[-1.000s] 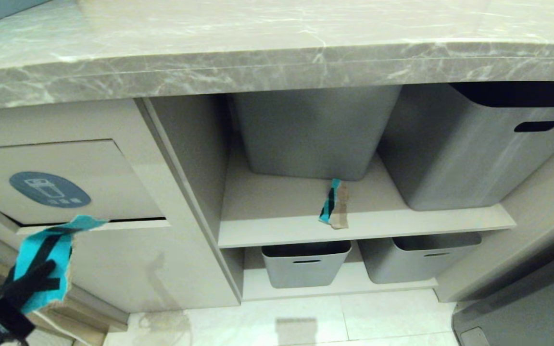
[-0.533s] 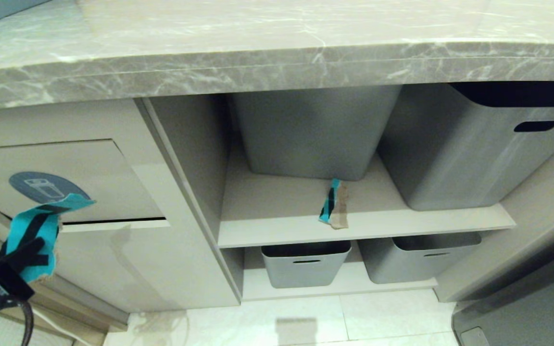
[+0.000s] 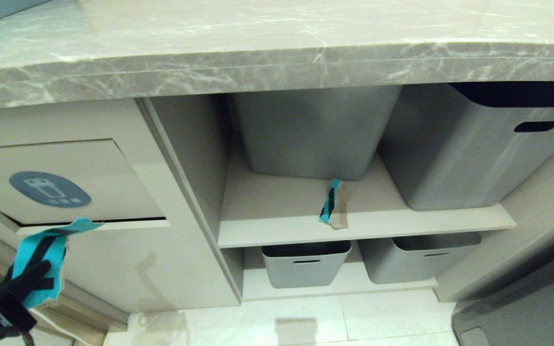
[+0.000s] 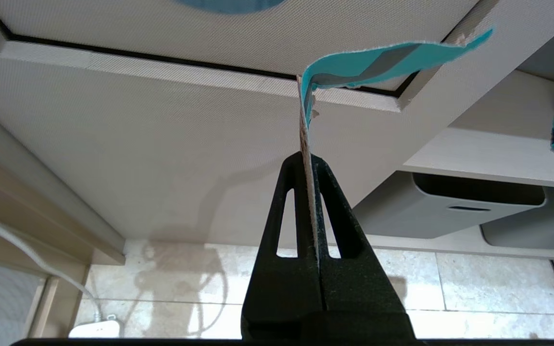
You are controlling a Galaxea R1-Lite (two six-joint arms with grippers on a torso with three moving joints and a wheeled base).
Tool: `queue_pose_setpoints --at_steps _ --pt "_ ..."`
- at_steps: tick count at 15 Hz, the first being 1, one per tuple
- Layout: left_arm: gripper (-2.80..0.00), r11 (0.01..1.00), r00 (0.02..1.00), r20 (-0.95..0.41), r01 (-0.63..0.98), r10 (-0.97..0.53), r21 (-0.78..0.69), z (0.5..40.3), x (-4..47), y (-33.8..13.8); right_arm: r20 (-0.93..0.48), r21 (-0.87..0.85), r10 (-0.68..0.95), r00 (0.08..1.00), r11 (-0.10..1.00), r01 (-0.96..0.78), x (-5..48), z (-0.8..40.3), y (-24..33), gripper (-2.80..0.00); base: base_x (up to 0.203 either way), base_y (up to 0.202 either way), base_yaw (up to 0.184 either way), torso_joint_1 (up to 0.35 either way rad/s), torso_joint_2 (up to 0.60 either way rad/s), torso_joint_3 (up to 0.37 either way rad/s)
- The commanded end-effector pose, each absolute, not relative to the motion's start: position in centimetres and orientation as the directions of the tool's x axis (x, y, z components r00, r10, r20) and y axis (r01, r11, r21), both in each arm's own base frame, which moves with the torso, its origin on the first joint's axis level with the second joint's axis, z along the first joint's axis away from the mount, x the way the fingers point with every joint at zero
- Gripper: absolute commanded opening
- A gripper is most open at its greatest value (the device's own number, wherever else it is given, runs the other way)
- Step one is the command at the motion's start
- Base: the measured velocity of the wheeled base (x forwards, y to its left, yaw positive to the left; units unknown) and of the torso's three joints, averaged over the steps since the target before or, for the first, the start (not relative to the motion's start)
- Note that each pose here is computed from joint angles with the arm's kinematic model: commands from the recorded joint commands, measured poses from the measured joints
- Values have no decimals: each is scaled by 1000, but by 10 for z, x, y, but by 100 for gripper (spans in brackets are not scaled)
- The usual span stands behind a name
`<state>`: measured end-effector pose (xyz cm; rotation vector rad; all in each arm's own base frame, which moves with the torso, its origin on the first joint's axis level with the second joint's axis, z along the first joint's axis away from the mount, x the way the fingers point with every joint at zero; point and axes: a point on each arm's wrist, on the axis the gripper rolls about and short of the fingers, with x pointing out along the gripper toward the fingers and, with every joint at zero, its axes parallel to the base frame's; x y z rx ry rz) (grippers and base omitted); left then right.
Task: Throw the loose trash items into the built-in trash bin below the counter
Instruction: Put the garbage in the trash can
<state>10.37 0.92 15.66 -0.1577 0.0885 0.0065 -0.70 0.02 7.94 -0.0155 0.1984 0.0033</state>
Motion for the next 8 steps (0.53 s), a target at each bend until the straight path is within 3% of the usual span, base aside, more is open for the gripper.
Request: queue_pose_setpoints --at_steps 1,3,8 --pt "-280 988 998 -67 -15 5 -152 155 96 9 -113 -16 -2 994 1000 1 -14 78 0 -280 0 0 0 0 0 0" --pt "-280 994 998 -57 -10 4 -111 156 94 9 -5 -10 7 1000 1000 -7 -22 76 0 -280 0 0 0 0 0 0" --pt "-280 997 1000 -24 2 -4 -74 161 90 8 3 -8 11 1000 1000 -11 -23 76 0 -280 0 0 0 0 0 0"
